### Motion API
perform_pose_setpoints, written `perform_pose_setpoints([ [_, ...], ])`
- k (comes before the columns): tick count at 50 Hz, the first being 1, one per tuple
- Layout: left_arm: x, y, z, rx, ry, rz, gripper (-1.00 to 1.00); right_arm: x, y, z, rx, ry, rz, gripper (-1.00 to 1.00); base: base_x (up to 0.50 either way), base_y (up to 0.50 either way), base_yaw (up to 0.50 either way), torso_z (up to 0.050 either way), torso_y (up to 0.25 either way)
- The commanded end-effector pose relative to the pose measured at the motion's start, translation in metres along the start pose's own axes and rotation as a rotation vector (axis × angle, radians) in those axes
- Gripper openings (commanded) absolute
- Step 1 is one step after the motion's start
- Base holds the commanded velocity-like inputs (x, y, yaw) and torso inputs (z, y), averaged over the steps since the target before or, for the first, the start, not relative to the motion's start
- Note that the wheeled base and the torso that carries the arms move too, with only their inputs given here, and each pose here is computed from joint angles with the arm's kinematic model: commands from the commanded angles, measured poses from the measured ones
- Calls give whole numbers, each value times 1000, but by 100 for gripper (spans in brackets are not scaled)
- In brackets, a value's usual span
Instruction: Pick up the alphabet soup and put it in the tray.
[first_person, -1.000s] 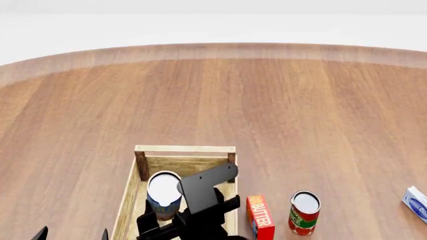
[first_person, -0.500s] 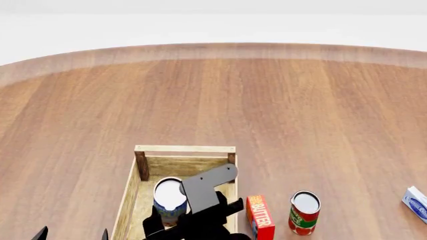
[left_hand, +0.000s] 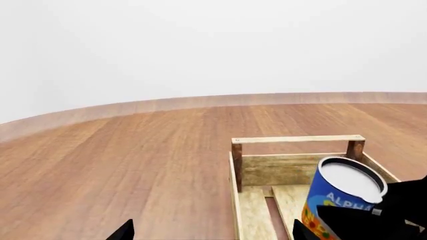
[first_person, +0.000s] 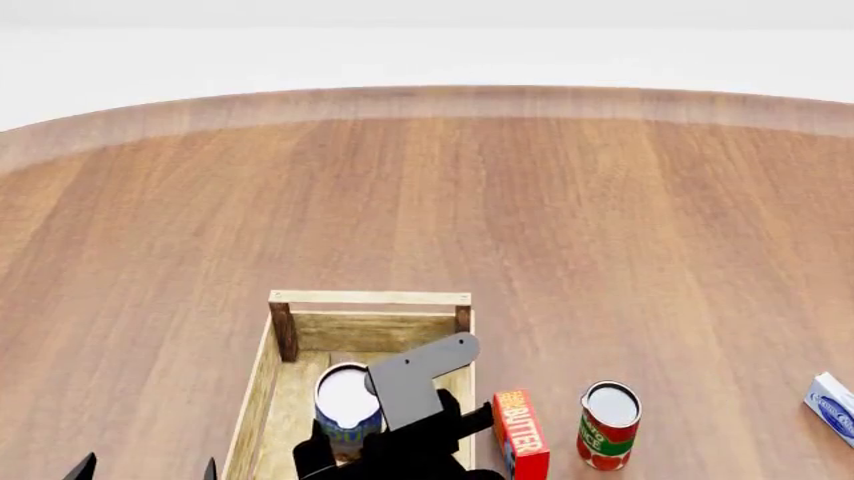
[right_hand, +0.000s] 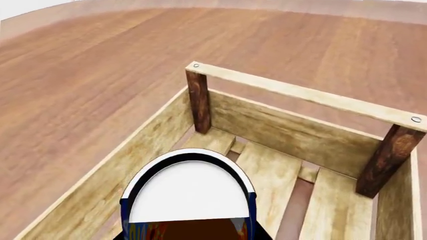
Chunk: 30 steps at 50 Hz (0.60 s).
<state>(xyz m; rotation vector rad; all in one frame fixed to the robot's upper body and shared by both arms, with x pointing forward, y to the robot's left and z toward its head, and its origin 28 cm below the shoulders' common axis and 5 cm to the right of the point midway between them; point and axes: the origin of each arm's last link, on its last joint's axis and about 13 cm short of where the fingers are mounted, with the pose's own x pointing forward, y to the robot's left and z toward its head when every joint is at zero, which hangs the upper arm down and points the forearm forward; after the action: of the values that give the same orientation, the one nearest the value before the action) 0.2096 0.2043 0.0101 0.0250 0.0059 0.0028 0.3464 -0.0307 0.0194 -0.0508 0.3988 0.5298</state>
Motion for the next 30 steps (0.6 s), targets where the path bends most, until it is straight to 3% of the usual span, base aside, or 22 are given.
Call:
perform_pose_setpoints([
  [1,0,0,0,1,0,0,100,1,0,6,-20,-1,5,-100,0,0,0,0,0],
  [30,0,0,0,3,-3,-2,100,-2,-2,1,-4,136,0,-100,0,0,0,0,1],
])
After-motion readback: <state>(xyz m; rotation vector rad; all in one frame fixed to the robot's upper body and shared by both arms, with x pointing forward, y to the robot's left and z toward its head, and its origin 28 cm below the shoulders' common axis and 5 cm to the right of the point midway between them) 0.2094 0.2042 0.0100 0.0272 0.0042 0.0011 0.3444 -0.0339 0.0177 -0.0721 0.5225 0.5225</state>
